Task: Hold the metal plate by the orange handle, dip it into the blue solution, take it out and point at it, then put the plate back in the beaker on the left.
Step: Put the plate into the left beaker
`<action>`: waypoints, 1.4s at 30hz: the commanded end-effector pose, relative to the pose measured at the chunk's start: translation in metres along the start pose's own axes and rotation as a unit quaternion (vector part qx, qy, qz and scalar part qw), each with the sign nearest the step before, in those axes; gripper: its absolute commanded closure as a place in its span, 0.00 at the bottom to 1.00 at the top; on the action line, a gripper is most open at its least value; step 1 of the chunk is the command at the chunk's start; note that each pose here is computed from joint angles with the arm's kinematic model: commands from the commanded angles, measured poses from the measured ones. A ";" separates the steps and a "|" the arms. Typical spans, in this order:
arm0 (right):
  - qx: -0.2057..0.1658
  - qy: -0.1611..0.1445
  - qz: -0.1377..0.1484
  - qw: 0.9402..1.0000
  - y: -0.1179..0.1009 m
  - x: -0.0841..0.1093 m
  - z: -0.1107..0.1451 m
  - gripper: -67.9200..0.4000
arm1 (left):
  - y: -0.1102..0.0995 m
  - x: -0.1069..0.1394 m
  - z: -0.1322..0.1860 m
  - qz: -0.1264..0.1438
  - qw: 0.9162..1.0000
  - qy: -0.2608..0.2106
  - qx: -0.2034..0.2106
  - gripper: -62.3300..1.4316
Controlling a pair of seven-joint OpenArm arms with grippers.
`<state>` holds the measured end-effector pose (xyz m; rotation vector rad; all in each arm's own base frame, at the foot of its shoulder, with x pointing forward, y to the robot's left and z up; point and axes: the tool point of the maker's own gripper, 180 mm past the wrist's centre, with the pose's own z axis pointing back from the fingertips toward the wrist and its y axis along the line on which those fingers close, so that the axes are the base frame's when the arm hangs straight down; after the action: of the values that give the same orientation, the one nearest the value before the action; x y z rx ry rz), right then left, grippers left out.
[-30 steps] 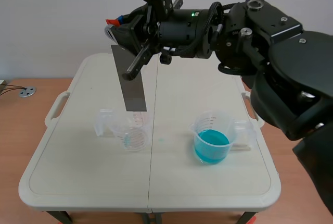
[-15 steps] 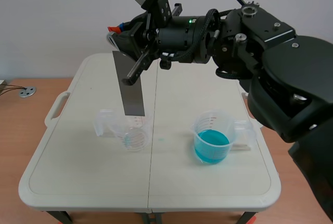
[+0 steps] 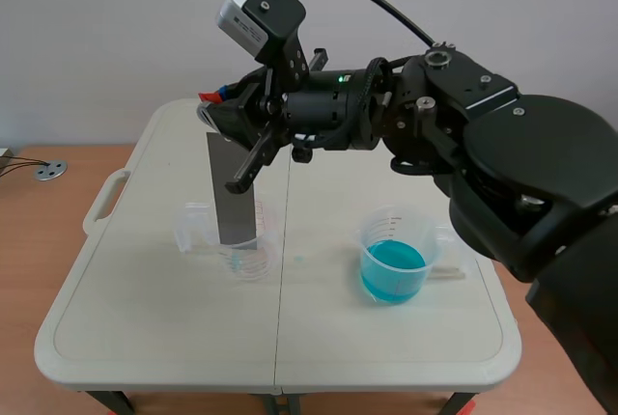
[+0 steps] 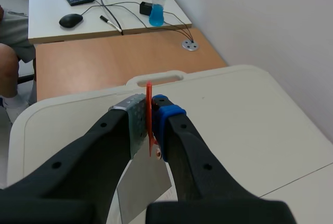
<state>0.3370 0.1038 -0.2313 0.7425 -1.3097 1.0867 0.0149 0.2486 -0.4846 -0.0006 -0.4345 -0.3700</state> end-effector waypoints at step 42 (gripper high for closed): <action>-0.019 -0.045 -0.114 0.992 -0.011 -0.020 0.003 0.89 | 0.014 0.006 0.005 -0.022 1.000 -0.014 0.002 0.95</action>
<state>0.3440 0.0907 -0.2625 0.8804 -1.2448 0.8544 0.0236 0.2586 -0.4788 0.0123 -0.4610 -0.4058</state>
